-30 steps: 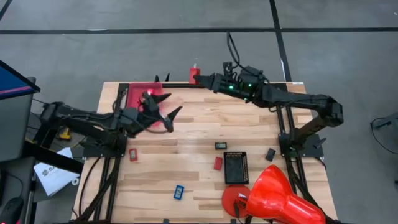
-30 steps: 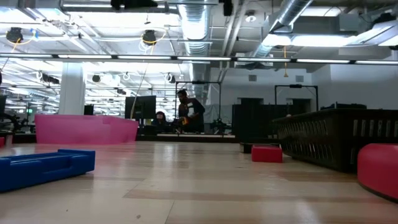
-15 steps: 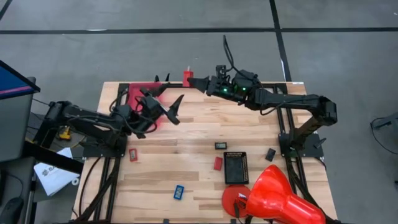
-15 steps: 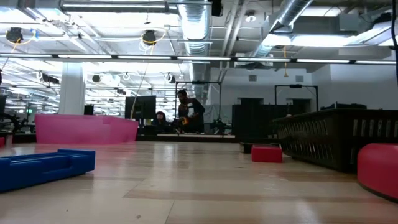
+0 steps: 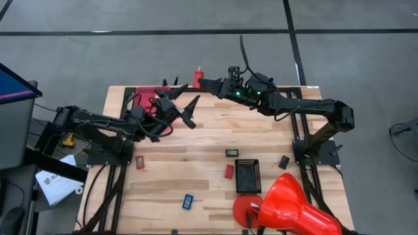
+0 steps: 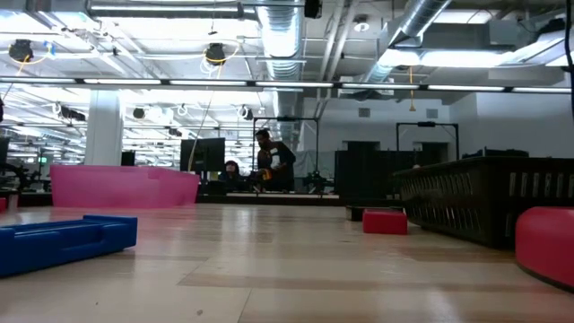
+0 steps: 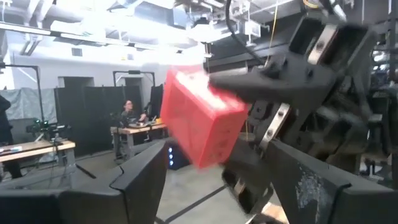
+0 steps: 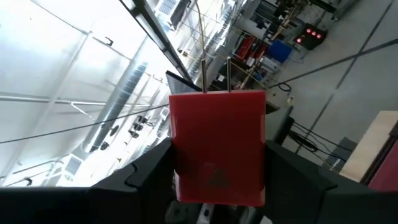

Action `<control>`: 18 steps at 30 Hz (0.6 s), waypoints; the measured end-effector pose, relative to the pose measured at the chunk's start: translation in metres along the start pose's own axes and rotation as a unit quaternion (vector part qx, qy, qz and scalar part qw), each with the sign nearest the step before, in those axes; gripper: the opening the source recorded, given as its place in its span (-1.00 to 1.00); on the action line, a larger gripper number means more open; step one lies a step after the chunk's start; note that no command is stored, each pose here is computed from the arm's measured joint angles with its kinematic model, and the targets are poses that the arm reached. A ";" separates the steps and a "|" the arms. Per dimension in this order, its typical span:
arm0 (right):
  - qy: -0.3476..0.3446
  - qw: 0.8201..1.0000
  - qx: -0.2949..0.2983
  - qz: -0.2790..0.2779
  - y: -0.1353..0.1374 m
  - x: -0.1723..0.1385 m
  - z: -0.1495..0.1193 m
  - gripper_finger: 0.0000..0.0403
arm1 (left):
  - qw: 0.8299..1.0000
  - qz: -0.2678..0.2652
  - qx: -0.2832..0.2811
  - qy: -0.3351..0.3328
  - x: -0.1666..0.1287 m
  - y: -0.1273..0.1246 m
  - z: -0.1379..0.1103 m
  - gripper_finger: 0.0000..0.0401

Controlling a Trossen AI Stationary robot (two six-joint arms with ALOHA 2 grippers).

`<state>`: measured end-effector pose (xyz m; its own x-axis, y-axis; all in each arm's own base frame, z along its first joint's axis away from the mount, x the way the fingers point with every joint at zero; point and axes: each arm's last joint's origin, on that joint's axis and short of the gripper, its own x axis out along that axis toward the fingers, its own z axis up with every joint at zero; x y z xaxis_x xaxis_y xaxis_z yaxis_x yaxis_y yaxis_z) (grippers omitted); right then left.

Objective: Pick & Place Office items
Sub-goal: Put the red charger adapter into the pink bin

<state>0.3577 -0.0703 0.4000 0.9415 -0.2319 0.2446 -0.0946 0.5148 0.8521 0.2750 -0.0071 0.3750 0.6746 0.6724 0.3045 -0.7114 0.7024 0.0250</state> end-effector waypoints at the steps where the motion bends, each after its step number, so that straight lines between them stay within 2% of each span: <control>1: 0.001 1.000 -0.001 -0.001 0.000 0.000 0.000 0.07 | 1.000 0.001 -0.003 -0.002 0.002 0.000 0.001 0.32; 8: 0.004 1.000 -0.004 0.002 0.002 0.000 -0.003 0.07 | 1.000 0.008 -0.018 -0.009 0.008 0.003 0.005 0.44; 18: 0.007 1.000 -0.010 0.006 0.004 0.000 -0.006 0.07 | 0.998 -0.001 -0.055 -0.009 0.009 0.003 0.005 0.47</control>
<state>0.3589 -0.0635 0.4004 0.9445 -0.2142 0.2490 -0.1003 0.5337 0.8397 0.2780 -0.0006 0.3822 0.6717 0.6676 0.3212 -0.6835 0.7257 -0.0788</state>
